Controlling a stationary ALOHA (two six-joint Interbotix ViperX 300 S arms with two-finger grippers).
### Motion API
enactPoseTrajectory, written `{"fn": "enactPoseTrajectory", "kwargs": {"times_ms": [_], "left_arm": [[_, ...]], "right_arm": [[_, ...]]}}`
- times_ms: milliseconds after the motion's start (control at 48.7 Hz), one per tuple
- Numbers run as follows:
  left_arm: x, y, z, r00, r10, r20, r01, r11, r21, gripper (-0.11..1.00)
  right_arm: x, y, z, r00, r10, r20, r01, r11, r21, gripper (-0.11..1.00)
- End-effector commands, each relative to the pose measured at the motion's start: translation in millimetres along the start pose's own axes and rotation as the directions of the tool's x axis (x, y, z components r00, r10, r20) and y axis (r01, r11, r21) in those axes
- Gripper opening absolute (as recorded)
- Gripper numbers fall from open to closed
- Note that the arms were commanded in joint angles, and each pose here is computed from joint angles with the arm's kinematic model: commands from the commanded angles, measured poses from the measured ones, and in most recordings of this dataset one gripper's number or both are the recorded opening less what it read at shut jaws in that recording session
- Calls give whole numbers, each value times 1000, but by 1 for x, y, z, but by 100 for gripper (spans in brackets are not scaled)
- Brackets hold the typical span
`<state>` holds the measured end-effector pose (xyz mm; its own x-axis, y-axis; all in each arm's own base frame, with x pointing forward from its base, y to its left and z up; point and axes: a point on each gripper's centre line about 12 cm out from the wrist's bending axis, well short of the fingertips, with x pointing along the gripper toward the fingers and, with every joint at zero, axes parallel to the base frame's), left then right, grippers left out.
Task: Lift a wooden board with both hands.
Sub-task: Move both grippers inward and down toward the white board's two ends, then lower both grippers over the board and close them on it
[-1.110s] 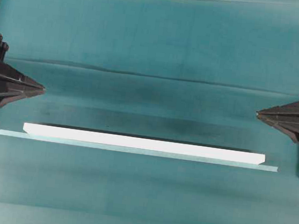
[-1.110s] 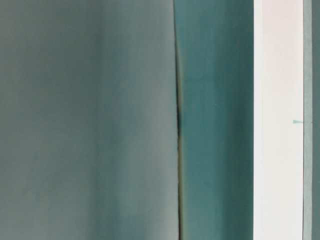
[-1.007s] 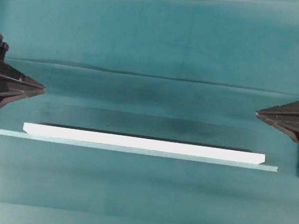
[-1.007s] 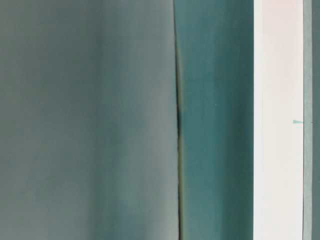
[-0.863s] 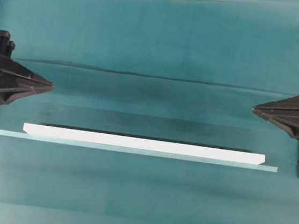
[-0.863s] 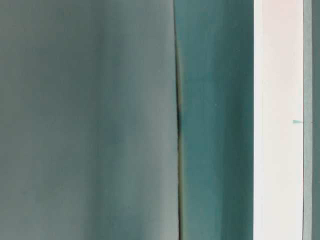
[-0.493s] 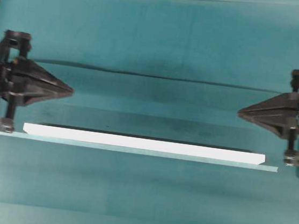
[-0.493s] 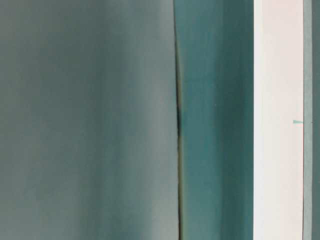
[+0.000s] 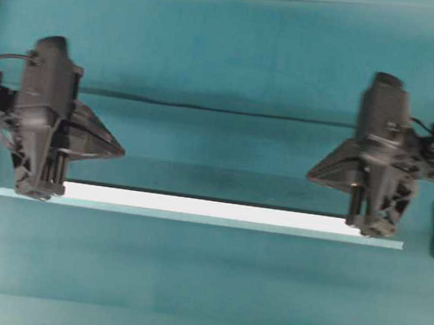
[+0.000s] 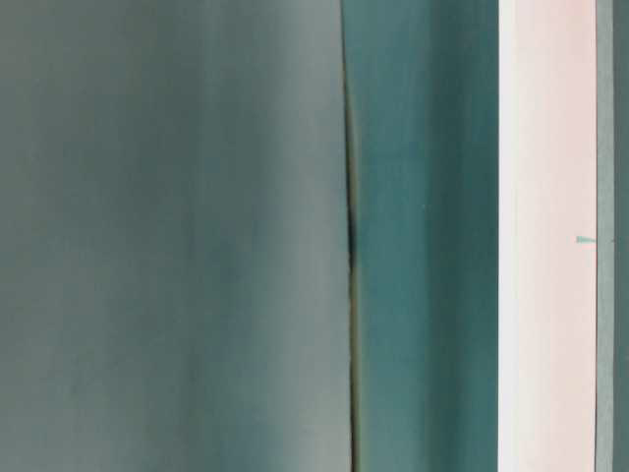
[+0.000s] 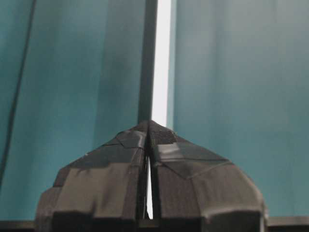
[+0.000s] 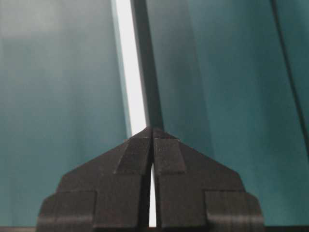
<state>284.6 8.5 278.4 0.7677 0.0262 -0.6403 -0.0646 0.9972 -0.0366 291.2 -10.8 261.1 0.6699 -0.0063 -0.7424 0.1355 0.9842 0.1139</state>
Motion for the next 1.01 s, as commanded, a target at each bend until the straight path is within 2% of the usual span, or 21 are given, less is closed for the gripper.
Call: {"fn": "enactPoseTrajectory", "kwargs": {"times_ms": [0, 123, 288, 432, 555, 719, 781, 843, 925, 986], "left_arm": [[4, 3, 8, 999, 13, -45, -15, 1000, -27, -2], [13, 8, 6, 985, 33, -168, -43, 997, -58, -2], [25, 9, 3, 963, 38, -265, -53, 997, -49, -2], [41, 9, -6, 944, 40, -327, -57, 997, -42, -2], [43, 9, -6, 946, 39, -321, -57, 997, -46, -2], [44, 1, -10, 949, 26, -316, -31, 999, -13, -1], [45, 0, -12, 947, 23, -322, -28, 1000, -12, 1], [46, 0, -14, 945, 22, -327, -29, 999, -16, 7], [47, 0, -15, 944, 23, -329, -32, 999, -21, 22], [47, -1, -15, 945, 22, -327, -27, 1000, -12, 40]], "right_arm": [[10, 2, 8, 998, -4, -57, 5, 1000, 5, 0], [24, 1, 12, 986, -17, -164, 18, 1000, 4, 0], [45, 1, 8, 953, -33, -300, 32, 999, -7, 0], [58, 0, 8, 942, -37, -333, 36, 999, -9, 0], [62, 2, 8, 940, -36, -339, 33, 999, -15, 0], [63, 8, 7, 938, -29, -345, 11, 998, -55, 3], [62, 9, 6, 937, -23, -349, 1, 998, -64, 7], [63, 9, 6, 936, -22, -350, -3, 998, -69, 18], [63, 9, 6, 936, -22, -352, -2, 998, -65, 41], [64, 9, 5, 935, -22, -355, 1, 998, -58, 60]]}}
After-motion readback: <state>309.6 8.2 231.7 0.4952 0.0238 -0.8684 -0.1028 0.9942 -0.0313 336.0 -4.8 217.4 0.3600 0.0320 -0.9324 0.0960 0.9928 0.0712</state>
